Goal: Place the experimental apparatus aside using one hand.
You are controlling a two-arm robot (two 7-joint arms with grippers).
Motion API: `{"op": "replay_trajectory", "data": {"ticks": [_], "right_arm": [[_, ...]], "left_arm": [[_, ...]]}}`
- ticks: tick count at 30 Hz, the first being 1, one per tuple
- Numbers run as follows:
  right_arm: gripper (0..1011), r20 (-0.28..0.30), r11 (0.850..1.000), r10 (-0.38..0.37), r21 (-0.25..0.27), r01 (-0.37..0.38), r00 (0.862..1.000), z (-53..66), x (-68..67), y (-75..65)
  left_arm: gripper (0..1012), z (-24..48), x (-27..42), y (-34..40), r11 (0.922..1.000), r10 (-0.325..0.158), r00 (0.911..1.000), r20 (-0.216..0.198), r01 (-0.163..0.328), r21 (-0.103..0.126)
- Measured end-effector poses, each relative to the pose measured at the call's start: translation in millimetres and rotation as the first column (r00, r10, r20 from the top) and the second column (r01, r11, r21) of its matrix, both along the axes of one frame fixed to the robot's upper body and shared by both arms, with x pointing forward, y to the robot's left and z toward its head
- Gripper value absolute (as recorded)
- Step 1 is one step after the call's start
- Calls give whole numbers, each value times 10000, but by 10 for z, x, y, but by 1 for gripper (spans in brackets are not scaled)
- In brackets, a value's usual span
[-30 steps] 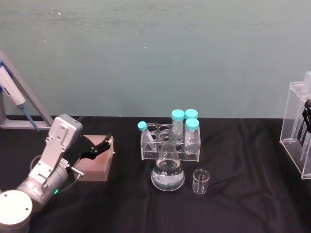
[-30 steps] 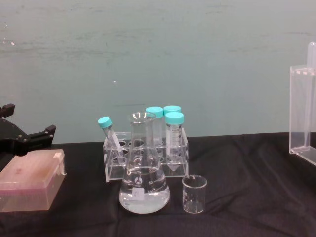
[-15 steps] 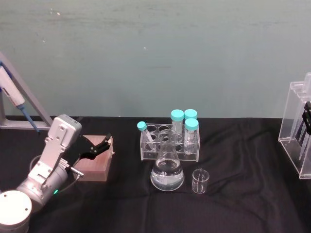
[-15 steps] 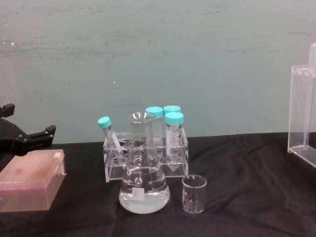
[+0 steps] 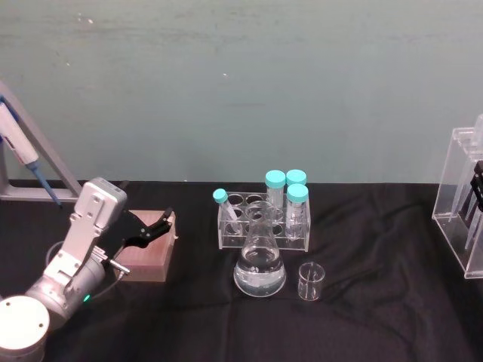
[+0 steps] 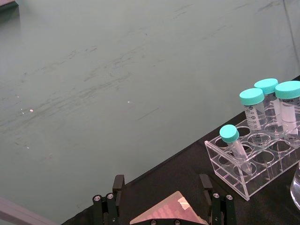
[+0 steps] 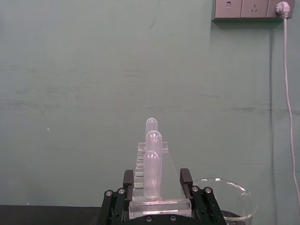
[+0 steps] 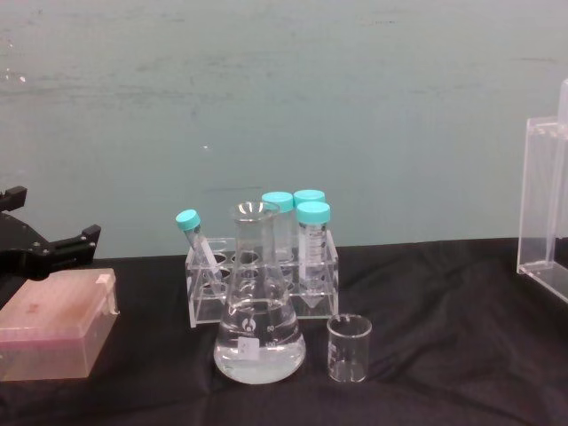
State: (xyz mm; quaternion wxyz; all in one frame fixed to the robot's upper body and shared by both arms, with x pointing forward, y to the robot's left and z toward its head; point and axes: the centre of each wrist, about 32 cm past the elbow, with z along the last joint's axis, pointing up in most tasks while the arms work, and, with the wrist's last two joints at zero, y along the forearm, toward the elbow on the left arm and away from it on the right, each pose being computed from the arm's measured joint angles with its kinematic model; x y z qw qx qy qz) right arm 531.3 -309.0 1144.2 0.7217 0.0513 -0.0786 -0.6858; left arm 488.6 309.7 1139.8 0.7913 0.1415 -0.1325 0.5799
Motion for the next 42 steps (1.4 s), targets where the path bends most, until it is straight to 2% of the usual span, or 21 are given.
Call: {"op": "replay_trajectory", "data": {"ticks": [30,35,38,39,40,42], "right_arm": [[615,-28,10000,20,22,-20,10000,4,-4,0],[735,-32,10000,21,23,-21,10000,3,-3,0],[844,-32,10000,21,22,-21,10000,2,-4,0],[844,-32,10000,20,22,-20,10000,2,-4,0],[893,-30,10000,20,21,-20,10000,3,-4,0],[927,-29,10000,20,21,-20,10000,2,-4,0]], "left_arm": [[1000,0,0,0,10000,0,10000,0,0,0],[1000,0,0,0,10000,0,10000,0,0,1],[1000,0,0,0,10000,-1,10000,0,1,0],[1000,0,0,0,10000,0,10000,1,0,0],[1000,0,0,0,10000,-1,10000,1,1,0],[1000,0,0,0,10000,0,10000,0,0,0]]}}
